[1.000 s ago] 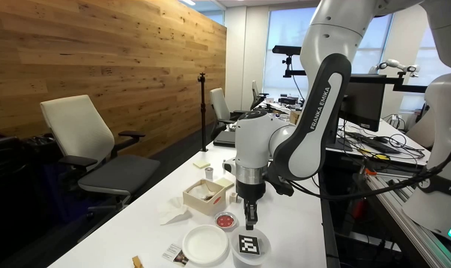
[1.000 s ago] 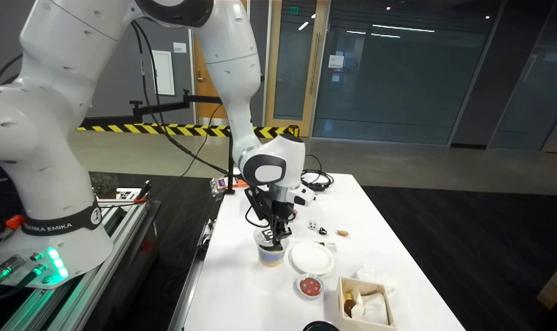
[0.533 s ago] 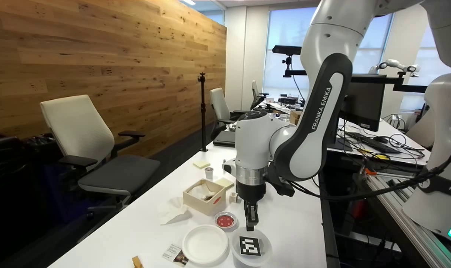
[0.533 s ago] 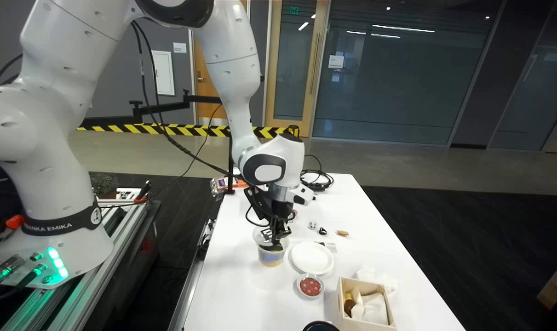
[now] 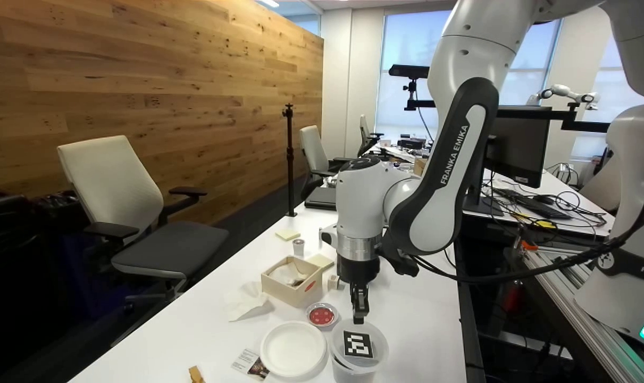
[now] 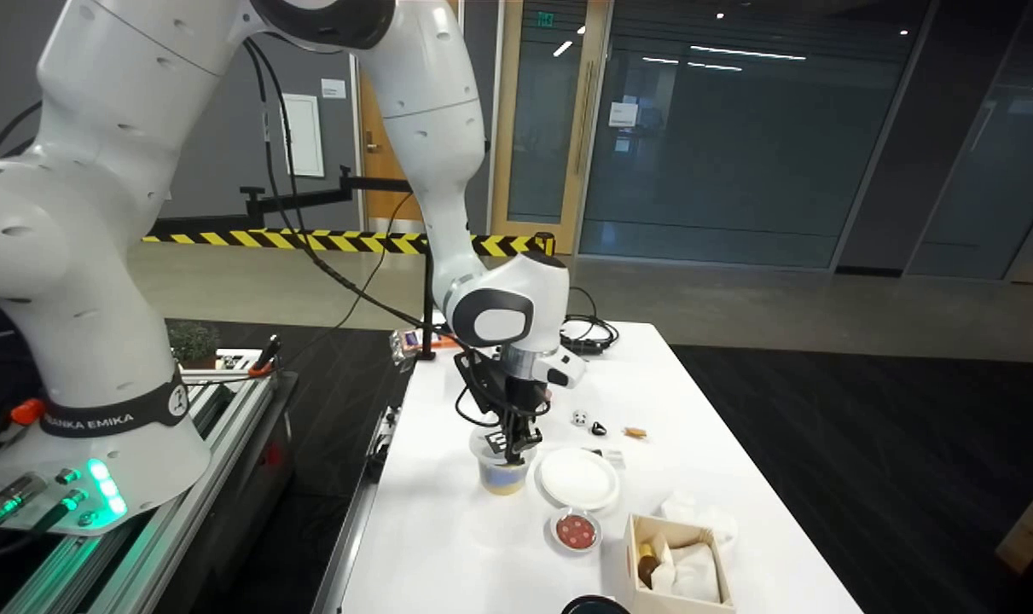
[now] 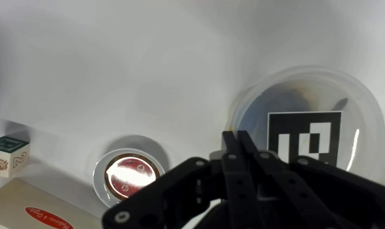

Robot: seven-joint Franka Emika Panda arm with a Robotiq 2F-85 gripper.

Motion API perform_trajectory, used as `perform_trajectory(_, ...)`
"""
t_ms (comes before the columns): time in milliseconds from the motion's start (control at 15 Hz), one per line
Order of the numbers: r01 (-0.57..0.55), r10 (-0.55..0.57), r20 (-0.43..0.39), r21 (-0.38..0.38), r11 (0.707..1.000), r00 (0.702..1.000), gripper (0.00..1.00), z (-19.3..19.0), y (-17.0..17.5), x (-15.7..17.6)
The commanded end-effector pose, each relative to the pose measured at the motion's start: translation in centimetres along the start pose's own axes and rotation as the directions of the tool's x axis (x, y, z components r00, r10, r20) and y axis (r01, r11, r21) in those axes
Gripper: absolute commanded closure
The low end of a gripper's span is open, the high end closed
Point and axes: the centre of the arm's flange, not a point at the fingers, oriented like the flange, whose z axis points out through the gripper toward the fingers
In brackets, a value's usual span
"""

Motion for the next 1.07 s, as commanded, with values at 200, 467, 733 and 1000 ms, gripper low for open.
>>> perform_trajectory(200,0.032,-0.032,0.037,-0.009,0.999,0.999,0.99,-0.1,-0.2,0.1)
perform_trajectory(467,0.042,-0.042,0.040,-0.004,0.999,0.998,0.99,-0.2,-0.4,0.4)
perform_trajectory(733,0.045,-0.045,0.032,-0.005,0.999,0.998,0.99,-0.6,-0.5,0.9)
perform_trajectory(1000,0.043,-0.043,0.030,-0.005,0.999,0.999,0.99,-0.7,-0.4,1.2)
